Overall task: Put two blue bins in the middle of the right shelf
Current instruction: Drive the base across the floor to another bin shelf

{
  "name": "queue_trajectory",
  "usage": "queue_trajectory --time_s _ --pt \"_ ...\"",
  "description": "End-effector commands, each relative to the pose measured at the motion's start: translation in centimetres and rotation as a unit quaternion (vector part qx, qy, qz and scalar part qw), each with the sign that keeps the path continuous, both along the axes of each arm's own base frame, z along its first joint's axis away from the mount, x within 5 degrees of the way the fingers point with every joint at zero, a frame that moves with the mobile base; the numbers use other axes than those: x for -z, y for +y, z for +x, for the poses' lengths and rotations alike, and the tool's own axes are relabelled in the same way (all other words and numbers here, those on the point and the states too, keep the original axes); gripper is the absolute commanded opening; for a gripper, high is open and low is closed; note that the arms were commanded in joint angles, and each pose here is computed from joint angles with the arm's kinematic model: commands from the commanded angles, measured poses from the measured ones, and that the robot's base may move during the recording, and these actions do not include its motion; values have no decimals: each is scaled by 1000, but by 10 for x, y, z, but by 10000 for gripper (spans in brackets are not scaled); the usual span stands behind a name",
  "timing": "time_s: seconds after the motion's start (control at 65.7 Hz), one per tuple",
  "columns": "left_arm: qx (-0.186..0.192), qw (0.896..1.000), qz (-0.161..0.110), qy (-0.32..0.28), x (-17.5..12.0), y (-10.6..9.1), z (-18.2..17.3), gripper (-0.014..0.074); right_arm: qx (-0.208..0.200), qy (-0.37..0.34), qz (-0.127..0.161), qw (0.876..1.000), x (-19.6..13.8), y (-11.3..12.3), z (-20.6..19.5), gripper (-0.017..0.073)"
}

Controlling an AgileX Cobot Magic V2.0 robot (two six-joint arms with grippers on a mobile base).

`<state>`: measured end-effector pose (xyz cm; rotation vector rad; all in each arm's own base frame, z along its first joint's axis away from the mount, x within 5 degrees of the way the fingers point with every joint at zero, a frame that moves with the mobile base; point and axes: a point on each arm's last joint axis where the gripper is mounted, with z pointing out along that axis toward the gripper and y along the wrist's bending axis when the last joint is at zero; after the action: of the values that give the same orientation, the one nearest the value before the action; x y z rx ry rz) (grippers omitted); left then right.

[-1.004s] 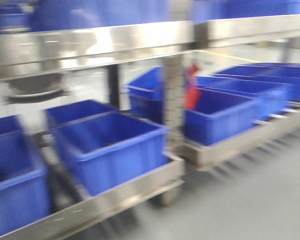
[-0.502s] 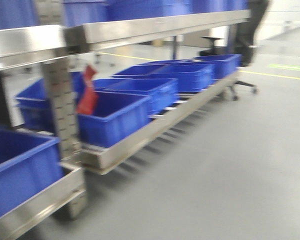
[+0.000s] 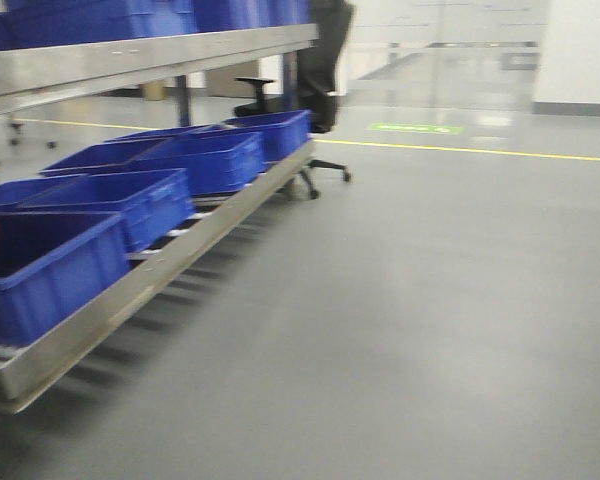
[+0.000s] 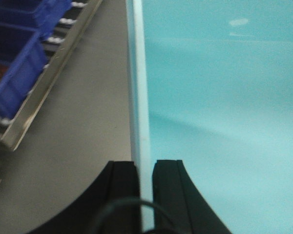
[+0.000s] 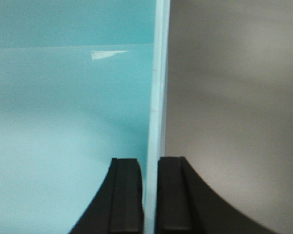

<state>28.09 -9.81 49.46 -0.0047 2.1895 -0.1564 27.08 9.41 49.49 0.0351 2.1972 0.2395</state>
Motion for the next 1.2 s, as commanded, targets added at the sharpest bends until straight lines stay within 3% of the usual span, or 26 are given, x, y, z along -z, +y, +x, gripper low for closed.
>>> queue_trajectory --time_s 0.0,1.187 --pt "17 998 -30 -57 -17 -2 -5 -111 -11 -49 28 998 -16 0 -6 -162" --pt "17 998 -30 -57 -17 -2 -5 -111 -11 -49 28 998 -16 0 -6 -162"
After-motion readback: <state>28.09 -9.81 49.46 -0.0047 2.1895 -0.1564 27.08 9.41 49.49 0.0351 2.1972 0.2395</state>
